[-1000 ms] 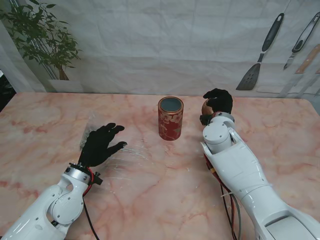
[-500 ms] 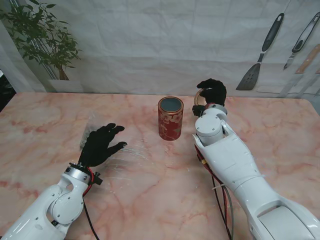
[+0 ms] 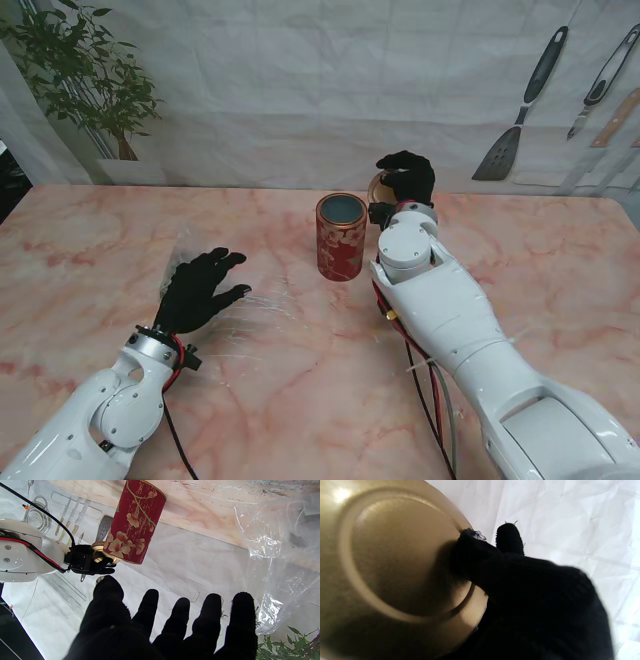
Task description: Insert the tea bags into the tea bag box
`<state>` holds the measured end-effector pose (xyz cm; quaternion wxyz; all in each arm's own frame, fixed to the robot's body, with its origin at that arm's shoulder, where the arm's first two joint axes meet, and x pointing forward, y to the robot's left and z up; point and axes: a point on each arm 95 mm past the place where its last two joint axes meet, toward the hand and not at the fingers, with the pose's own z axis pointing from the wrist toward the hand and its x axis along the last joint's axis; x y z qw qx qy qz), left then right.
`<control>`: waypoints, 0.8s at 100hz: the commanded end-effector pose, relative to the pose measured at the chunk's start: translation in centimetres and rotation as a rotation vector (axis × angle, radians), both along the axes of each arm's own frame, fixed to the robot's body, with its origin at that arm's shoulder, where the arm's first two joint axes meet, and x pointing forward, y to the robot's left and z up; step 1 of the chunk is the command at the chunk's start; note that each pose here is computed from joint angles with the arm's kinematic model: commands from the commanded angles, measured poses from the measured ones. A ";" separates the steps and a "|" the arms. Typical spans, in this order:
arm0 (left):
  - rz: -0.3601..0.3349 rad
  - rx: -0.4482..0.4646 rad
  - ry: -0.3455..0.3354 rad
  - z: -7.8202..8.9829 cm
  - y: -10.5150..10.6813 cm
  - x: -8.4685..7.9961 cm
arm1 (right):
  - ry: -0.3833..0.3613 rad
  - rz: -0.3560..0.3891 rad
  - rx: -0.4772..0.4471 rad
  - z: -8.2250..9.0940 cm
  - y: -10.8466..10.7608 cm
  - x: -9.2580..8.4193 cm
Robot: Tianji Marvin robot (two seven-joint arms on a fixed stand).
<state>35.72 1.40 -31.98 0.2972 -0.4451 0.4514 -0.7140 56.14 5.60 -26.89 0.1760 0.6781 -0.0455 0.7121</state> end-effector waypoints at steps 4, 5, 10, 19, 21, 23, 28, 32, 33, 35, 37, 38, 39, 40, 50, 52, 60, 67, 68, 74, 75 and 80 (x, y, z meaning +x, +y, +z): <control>0.000 0.008 0.008 0.1 0.0 0.0 | -0.023 0.031 0.024 0.8 1.0 0.1; 0.000 0.008 0.008 0.1 0.0 0.0 | -0.024 0.031 0.026 0.8 1.0 0.1; 0.001 0.008 0.008 0.1 0.1 0.0 | -0.032 0.028 0.036 1.0 1.2 0.2; 0.001 0.009 0.010 0.1 0.1 0.0 | -0.044 0.024 0.045 1.4 1.4 0.3; 0.001 0.009 0.010 0.1 0.1 0.0 | -0.048 0.020 0.046 1.5 1.4 0.3; 0.001 0.009 0.010 0.1 0.1 0.0 | -0.050 0.021 0.045 1.6 1.4 0.3; 0.001 0.009 0.009 0.1 0.1 0.0 | -0.055 0.024 0.041 1.8 1.4 0.3; 0.001 0.009 0.009 0.1 0.1 0.0 | -0.060 0.019 0.038 1.9 1.5 0.3; 0.001 0.009 0.009 0.1 0.1 0.0 | -0.061 0.020 0.036 2.0 1.5 0.3; 0.001 0.009 0.008 0.1 0.1 0.0 | -0.062 0.021 0.031 2.1 1.5 0.3; 0.001 0.009 0.008 0.1 0.1 0.0 | -0.064 0.022 0.029 2.2 1.5 0.3; 0.001 0.008 0.008 0.1 0.1 0.0 | -0.066 0.021 0.029 2.2 1.5 0.4; 0.001 0.008 0.008 0.1 0.1 0.0 | -0.067 0.020 0.029 2.2 1.5 0.4; 0.001 0.008 0.008 0.1 0.1 0.0 | -0.069 0.020 0.030 2.3 1.5 0.4; 0.001 0.009 0.007 0.1 0.1 -0.1 | -0.077 0.026 0.036 2.7 1.7 0.4; 0.001 0.009 0.007 0.1 0.1 -0.1 | -0.079 0.027 0.036 2.8 1.7 0.4; 0.001 0.010 0.007 0.1 0.1 -0.1 | -0.081 0.039 0.035 3.0 1.9 0.3; 0.000 0.011 0.006 0.1 0.1 -0.1 | -0.081 0.053 0.038 3.2 2.1 0.3; 0.000 0.011 0.006 0.1 0.1 -0.1 | -0.081 0.055 0.039 3.2 2.1 0.3; 0.001 0.012 0.006 0.1 0.1 -0.1 | -0.082 0.066 0.045 3.2 2.4 0.2; 0.001 0.013 0.006 0.1 0.1 -0.1 | -0.081 0.070 0.045 3.2 2.4 0.2; 0.001 0.012 0.007 0.1 0.1 -0.1 | -0.079 0.080 0.050 3.1 2.6 0.2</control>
